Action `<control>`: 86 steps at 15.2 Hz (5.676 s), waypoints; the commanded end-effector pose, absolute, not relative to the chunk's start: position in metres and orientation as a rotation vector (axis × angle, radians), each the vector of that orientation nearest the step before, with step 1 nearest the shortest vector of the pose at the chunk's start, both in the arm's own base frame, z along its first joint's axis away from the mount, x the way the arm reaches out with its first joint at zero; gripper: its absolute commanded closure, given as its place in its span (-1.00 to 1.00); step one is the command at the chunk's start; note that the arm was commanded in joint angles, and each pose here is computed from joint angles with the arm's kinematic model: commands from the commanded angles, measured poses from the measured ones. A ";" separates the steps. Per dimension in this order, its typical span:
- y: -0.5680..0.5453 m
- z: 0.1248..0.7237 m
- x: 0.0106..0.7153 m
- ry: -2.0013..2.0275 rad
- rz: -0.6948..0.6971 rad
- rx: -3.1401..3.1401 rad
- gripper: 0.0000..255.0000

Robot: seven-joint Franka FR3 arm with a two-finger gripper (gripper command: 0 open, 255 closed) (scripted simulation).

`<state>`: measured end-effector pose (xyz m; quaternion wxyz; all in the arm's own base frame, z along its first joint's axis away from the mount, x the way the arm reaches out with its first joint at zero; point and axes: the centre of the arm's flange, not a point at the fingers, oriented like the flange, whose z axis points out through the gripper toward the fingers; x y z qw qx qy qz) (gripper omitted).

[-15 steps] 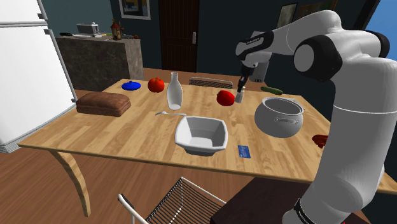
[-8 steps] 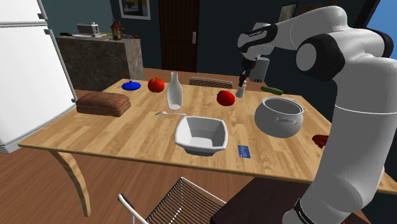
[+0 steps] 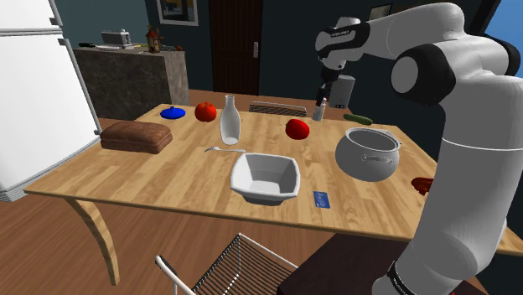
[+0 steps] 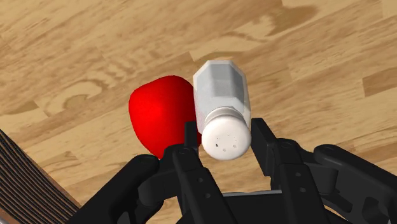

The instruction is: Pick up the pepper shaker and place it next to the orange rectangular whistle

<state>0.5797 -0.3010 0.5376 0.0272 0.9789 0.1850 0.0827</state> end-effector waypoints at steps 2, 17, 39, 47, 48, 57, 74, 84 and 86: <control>-0.312 0.541 0.555 0.572 0.255 3.023 1.00; -0.397 0.542 0.377 0.572 0.255 3.023 1.00; -0.523 0.543 0.113 0.572 0.255 3.023 1.00; -0.523 0.501 0.113 0.572 0.255 3.023 1.00; -0.523 0.496 0.113 0.572 0.255 3.023 1.00; -0.523 0.448 0.113 0.572 0.255 3.023 1.00; -0.523 0.373 0.113 0.572 0.255 3.023 1.00; -0.523 0.373 0.113 0.572 0.255 3.023 -1.00; -0.522 0.386 0.110 0.572 0.255 3.023 -1.00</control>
